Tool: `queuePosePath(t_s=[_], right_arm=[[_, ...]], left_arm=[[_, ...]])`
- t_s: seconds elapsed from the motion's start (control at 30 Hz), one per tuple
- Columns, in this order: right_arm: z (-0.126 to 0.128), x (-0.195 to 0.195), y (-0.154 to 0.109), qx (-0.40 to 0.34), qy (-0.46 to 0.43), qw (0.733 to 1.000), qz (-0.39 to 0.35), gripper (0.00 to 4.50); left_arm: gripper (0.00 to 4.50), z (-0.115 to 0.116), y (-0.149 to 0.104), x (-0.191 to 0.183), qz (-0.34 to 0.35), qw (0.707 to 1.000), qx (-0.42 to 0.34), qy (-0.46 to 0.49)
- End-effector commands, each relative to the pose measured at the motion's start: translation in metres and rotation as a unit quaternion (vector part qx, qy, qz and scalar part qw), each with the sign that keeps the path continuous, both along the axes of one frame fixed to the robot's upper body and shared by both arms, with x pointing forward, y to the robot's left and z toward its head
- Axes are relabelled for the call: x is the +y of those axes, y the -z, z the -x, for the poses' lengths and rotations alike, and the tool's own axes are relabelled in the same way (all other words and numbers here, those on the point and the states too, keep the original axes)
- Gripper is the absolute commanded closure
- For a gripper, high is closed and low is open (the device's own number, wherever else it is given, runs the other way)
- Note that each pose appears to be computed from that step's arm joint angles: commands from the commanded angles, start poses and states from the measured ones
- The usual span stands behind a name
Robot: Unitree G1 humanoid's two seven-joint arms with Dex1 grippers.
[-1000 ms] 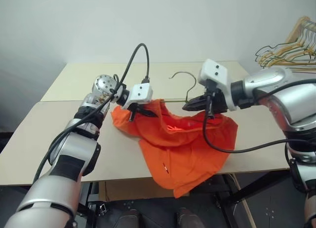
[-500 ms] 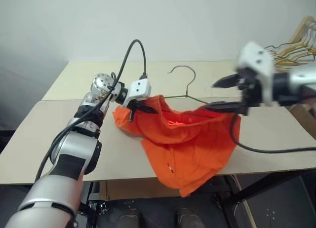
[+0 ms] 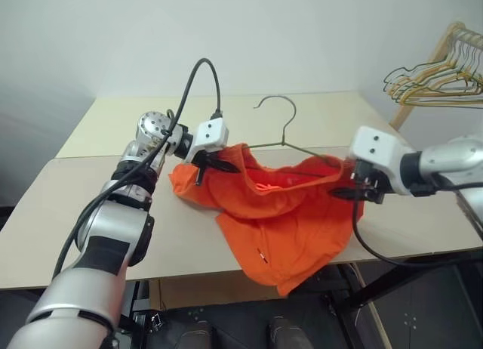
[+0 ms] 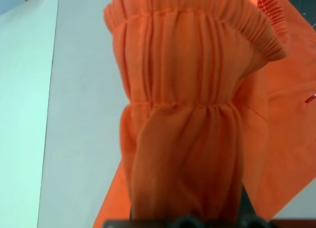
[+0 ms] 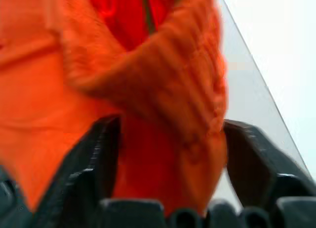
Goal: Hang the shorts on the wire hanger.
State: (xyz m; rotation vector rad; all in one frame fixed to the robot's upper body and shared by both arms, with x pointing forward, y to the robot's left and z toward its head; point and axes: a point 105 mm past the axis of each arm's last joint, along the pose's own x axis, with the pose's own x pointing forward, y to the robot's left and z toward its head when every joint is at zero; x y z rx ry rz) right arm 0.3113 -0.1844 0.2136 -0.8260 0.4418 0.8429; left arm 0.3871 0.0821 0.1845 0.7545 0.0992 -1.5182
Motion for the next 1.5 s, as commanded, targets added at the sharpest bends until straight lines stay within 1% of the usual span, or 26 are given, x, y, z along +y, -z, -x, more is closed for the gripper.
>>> queuePosePath(t_s=[0.03,0.07,0.2,0.23,0.37,0.47,0.53,0.57,0.63,0.7,0.77,0.83,0.87,0.93,1.0,1.1,1.23,1.3,1.37,1.5], right_arm=[[-0.002,0.004,-0.013,-0.02,-0.015,1.0,0.002,2.46],[-0.001,0.005,-0.012,-0.015,-0.02,1.0,0.003,2.89],[0.002,0.008,-0.01,0.001,-0.03,1.0,-0.005,4.32],[0.004,0.008,-0.009,0.005,-0.032,0.999,-0.007,4.46],[0.009,0.008,-0.005,0.024,-0.035,0.999,-0.018,4.5],[0.018,0.004,-0.002,0.05,-0.014,0.997,-0.052,4.5],[0.03,-0.004,0.006,0.084,0.023,0.991,-0.097,4.5],[0.037,-0.01,0.012,0.1,0.046,0.987,-0.118,4.5],[0.046,-0.016,0.018,0.113,0.074,0.981,-0.139,4.5],[0.056,-0.028,0.03,0.128,0.125,0.968,-0.174,4.5],[0.066,-0.044,0.039,0.133,0.191,0.95,-0.209,4.5],[0.074,-0.06,0.041,0.121,0.257,0.926,-0.248,4.5],[0.078,-0.064,0.042,0.119,0.277,0.918,-0.26,4.5],[0.086,-0.081,0.042,0.096,0.338,0.89,-0.29,4.5],[0.091,-0.095,0.043,0.07,0.382,0.871,-0.3,4.5],[0.095,-0.109,0.043,0.041,0.425,0.849,-0.31,4.5],[0.092,-0.148,0.037,-0.018,0.525,0.789,-0.32,4.5],[0.091,-0.162,0.032,-0.035,0.554,0.766,-0.323,4.5],[0.09,-0.178,0.019,-0.061,0.584,0.738,-0.333,4.5],[0.087,-0.202,0.001,-0.075,0.624,0.696,-0.347,4.5]], left_arm=[[4.5,-0.002,-0.019,0.001,0.01,1.0,-0.029,0.003],[4.5,-0.001,-0.019,0.001,0.01,1.0,-0.029,0.003],[4.5,0.001,-0.019,-0.001,0.024,0.999,-0.043,0.016],[4.5,0.002,-0.019,-0.001,0.026,0.998,-0.045,0.019],[3.43,0.003,-0.022,-0.003,0.038,0.998,-0.041,0.023],[2.43,0.005,-0.037,-0.008,0.088,0.995,-0.03,0.028],[1.66,0.004,-0.05,-0.008,0.126,0.991,-0.033,0.022],[1.37,0.004,-0.057,-0.008,0.145,0.989,-0.034,0.019],[0.65,0.005,-0.063,-0.007,0.165,0.986,-0.036,0.015],[0.01,0.003,-0.073,-0.008,0.201,0.978,-0.057,-0.003],[0.01,-0.006,-0.083,-0.008,0.24,0.969,-0.046,-0.05],[0.01,-0.006,-0.093,-0.011,0.288,0.954,-0.041,-0.073],[0.01,-0.004,-0.096,-0.012,0.302,0.949,-0.04,-0.077],[0.01,0.004,-0.105,-0.018,0.35,0.933,-0.009,-0.081],[0.01,0.014,-0.111,-0.023,0.379,0.921,0.019,-0.081],[0.01,0.031,-0.114,-0.03,0.4,0.912,0.051,-0.075],[0.01,0.057,-0.122,-0.042,0.42,0.9,0.108,-0.048],[0.01,0.064,-0.124,-0.045,0.42,0.899,0.118,-0.041],[0.01,0.07,-0.129,-0.048,0.422,0.897,0.128,-0.033],[0.01,0.074,-0.134,-0.053,0.426,0.895,0.133,-0.027]])
